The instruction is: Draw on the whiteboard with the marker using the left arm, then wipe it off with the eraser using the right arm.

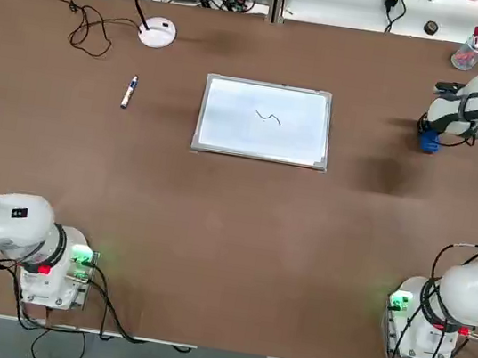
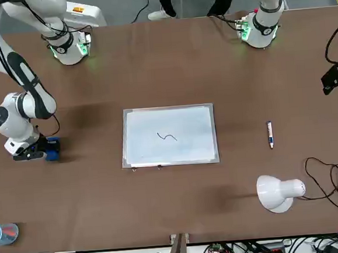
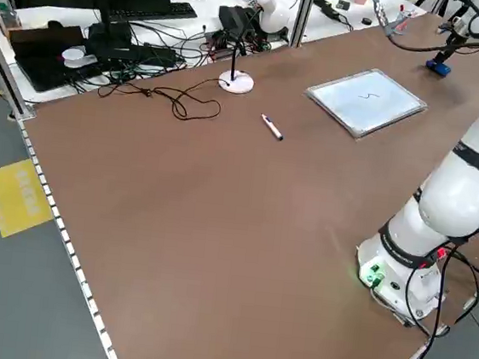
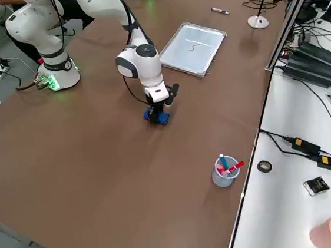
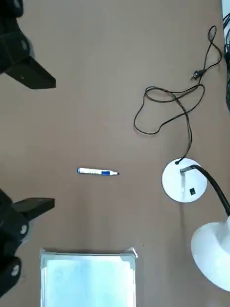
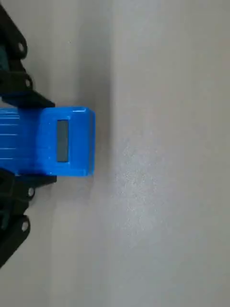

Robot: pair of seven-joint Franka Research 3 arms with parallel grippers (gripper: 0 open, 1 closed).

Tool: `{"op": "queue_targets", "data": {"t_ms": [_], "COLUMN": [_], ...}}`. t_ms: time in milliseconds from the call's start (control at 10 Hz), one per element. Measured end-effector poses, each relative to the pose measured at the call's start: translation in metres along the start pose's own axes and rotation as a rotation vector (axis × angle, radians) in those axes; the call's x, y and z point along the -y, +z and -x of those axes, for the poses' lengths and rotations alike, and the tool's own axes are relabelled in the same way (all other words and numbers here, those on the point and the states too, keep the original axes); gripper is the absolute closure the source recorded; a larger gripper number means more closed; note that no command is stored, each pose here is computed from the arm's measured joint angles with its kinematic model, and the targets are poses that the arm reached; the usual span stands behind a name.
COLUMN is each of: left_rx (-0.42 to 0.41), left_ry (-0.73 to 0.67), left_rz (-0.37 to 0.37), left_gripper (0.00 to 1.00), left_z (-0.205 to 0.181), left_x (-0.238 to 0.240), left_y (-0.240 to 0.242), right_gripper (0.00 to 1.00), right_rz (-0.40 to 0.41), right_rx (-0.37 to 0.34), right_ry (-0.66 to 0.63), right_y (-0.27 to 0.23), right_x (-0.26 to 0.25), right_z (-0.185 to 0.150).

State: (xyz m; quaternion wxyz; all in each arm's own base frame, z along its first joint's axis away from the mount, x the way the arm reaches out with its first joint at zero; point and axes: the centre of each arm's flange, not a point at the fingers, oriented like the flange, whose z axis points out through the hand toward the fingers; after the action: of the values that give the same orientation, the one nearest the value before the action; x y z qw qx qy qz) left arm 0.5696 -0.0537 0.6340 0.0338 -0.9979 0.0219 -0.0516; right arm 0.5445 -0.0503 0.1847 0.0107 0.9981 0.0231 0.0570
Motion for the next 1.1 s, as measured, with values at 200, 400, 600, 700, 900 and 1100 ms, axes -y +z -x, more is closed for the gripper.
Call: {"op": "queue_targets", "data": {"t_ms": [200,400,600,700,900,1100], "left_rx": [0.013,0.024,0.027,0.027,0.026,0.02], "left_ry": [-0.003,-0.007,-0.008,-0.009,-0.009,-0.009], "left_rz": [0.007,0.025,0.031,0.032,0.032,0.031], "left_gripper": [0.0,0.0,0.0,0.0,0.0,0.0], "left_z": [0.001,0.002,0.002,0.002,0.003,0.003], "left_x": [0.001,0.0,0.0,0.0,0.0,0.0], "left_y": [0.002,0.003,0.003,0.003,0.002,-0.002], "right_gripper": [0.44,0.44,0.44,0.44,0.44,0.44], "right_rz": [-0.004,-0.017,-0.039,-0.048,-0.071,-0.1], "right_rx": [0.01,0.035,0.058,0.052,0.018,-0.01], "right_ry": [0.024,0.072,0.141,0.18,0.251,0.299], "right_y": [0.0,-0.005,-0.027,-0.042,-0.072,-0.092], "right_x": [0.002,0.015,0.055,0.084,0.16,0.231], "right_z": [0.0,-0.005,-0.022,-0.032,-0.046,-0.047]}}
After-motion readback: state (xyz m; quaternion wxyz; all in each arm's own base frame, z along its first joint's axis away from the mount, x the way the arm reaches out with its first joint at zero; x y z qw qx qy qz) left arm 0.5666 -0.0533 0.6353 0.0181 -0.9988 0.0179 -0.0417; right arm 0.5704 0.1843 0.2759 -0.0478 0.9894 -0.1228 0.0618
